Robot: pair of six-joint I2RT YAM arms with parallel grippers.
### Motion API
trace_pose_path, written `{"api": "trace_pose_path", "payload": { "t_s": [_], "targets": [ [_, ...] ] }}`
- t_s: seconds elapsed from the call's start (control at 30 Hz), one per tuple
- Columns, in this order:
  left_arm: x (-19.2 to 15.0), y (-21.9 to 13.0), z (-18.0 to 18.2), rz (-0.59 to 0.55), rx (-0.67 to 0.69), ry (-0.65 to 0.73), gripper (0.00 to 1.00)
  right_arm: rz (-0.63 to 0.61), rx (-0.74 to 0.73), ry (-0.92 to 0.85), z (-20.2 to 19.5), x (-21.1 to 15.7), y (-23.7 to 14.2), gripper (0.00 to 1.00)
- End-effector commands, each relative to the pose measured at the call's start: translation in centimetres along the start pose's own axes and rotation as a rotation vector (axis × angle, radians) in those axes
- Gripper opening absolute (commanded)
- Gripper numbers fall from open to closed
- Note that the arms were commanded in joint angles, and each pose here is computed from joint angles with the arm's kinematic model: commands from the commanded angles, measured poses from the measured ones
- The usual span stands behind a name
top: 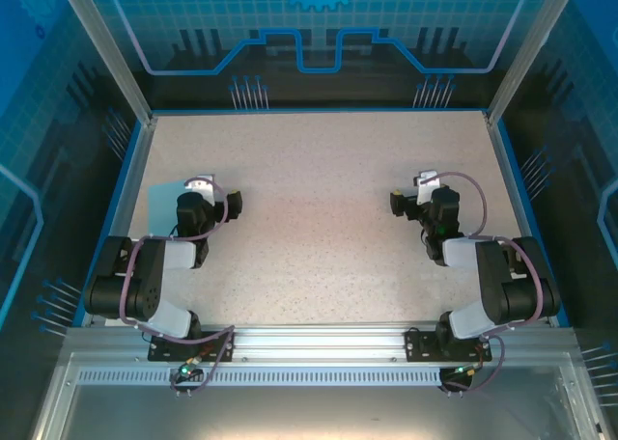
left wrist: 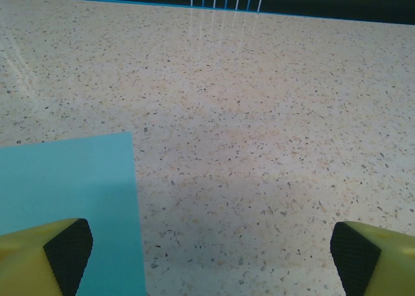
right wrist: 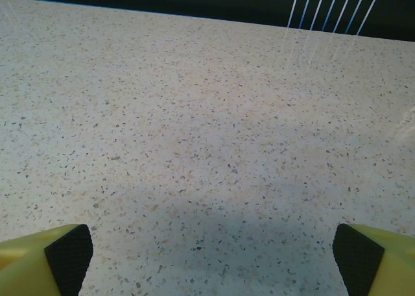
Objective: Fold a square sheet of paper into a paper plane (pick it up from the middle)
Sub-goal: Move the square sheet of paper to the center of the table.
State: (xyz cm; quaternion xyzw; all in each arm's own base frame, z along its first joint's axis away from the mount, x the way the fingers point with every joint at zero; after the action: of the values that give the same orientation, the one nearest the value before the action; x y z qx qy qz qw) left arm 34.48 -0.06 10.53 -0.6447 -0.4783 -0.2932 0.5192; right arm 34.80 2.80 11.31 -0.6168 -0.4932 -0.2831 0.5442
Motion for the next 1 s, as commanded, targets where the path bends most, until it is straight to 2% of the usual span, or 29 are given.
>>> {"api": "trace_pose_path", "payload": {
  "t_s": [0.0,0.8,0.97],
  "targets": [
    [0.5,0.4,-0.7,-0.009,-0.028,0.023,0.98,-0.002,0.0,-0.003,-0.4,0.0,0.2,0.99],
    [0.6,0.3,-0.6,-0.014,-0.022,0.021,0.99,-0.002,0.002,-0.004,-0.4,0.1,0.2,0.99],
    [2.1,-0.6,-0.6,-0.028,0.011,0.005,0.98,0.032,-0.038,-0.034,-0.7,2.3,-0.7,0.99]
  ]
}}
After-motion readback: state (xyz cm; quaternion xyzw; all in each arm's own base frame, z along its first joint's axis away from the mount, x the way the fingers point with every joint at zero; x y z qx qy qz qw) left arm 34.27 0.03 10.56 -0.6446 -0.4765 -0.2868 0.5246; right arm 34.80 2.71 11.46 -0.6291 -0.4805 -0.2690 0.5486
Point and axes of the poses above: each hand's point on the last joint's axis, 136 mm out from that joint toward the fingers, its own y axis out along the fingers, its own z axis along the line the jaws close on, x = y × z, the point moved 5 cm from there along -y, back along the fingers, and after that the axes turned 12 degrees about -y, right-handed, at the moved point
